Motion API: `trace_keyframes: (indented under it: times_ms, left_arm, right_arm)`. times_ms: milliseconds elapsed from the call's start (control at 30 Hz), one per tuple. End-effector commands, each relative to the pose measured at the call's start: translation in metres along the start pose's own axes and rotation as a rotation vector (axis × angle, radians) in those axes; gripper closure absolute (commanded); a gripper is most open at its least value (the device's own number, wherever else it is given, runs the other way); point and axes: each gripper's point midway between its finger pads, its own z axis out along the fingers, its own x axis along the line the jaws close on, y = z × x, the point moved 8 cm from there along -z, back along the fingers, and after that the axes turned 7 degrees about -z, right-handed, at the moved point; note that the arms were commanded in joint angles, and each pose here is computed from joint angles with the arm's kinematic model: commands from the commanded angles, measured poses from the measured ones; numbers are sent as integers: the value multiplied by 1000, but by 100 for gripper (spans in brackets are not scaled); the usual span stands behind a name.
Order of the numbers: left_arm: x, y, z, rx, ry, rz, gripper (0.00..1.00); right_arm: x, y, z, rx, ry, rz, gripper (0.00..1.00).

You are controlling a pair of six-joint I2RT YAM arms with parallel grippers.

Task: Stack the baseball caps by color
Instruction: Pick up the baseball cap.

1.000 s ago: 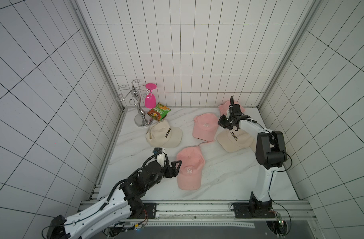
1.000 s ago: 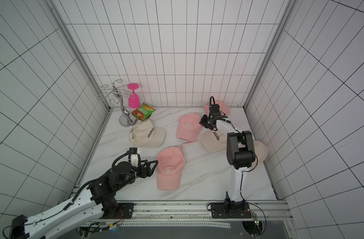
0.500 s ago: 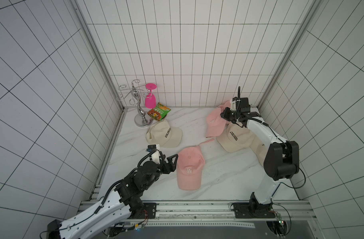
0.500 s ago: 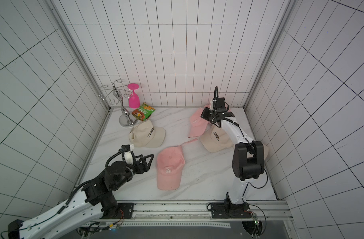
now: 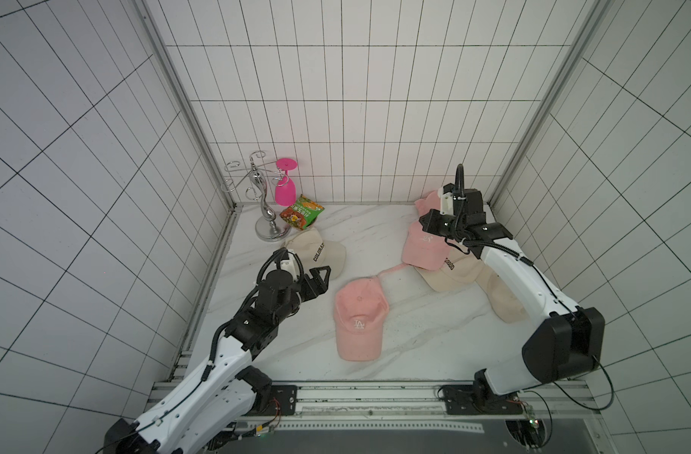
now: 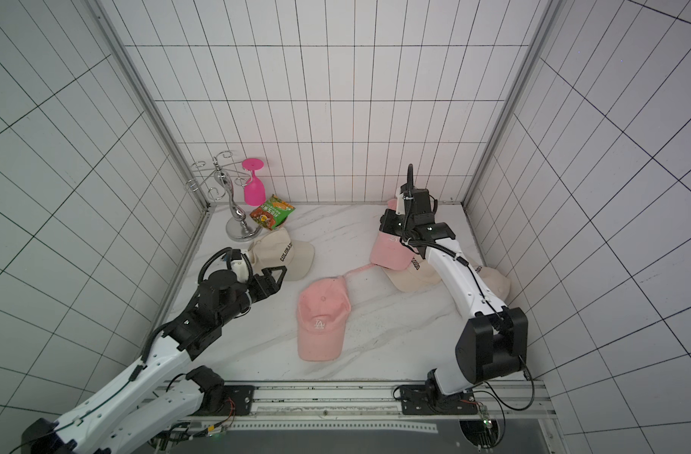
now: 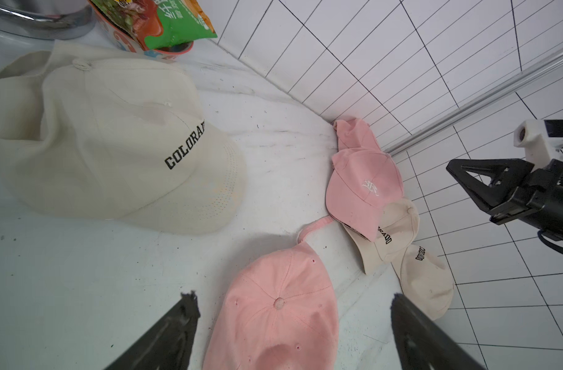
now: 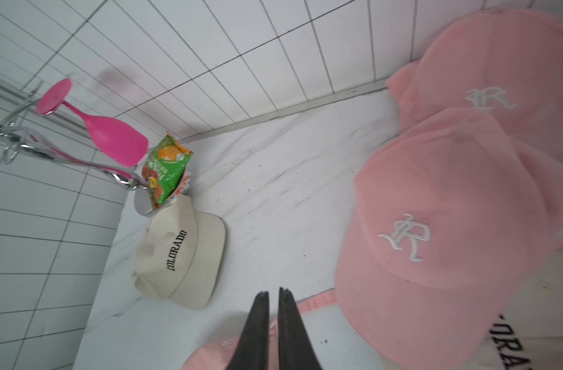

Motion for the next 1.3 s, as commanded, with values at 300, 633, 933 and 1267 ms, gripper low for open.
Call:
trace_keyframes:
  times_ms: [300, 633, 933, 1267]
  left_arm:
    - [-7, -16, 4, 126, -91, 36, 10]
    - [-3, -17, 4, 124, -66, 63, 10]
    - [-4, -13, 4, 96, -65, 73, 10]
    - [-38, 18, -6, 21, -135, 178, 10]
  right_arm:
    - [-125, 6, 50, 132, -355, 270, 48]
    - [-139, 14, 99, 236, -242, 321, 52]
    - [-122, 24, 83, 201, -211, 228, 99]
    - [-56, 39, 9, 89, -104, 15, 100]
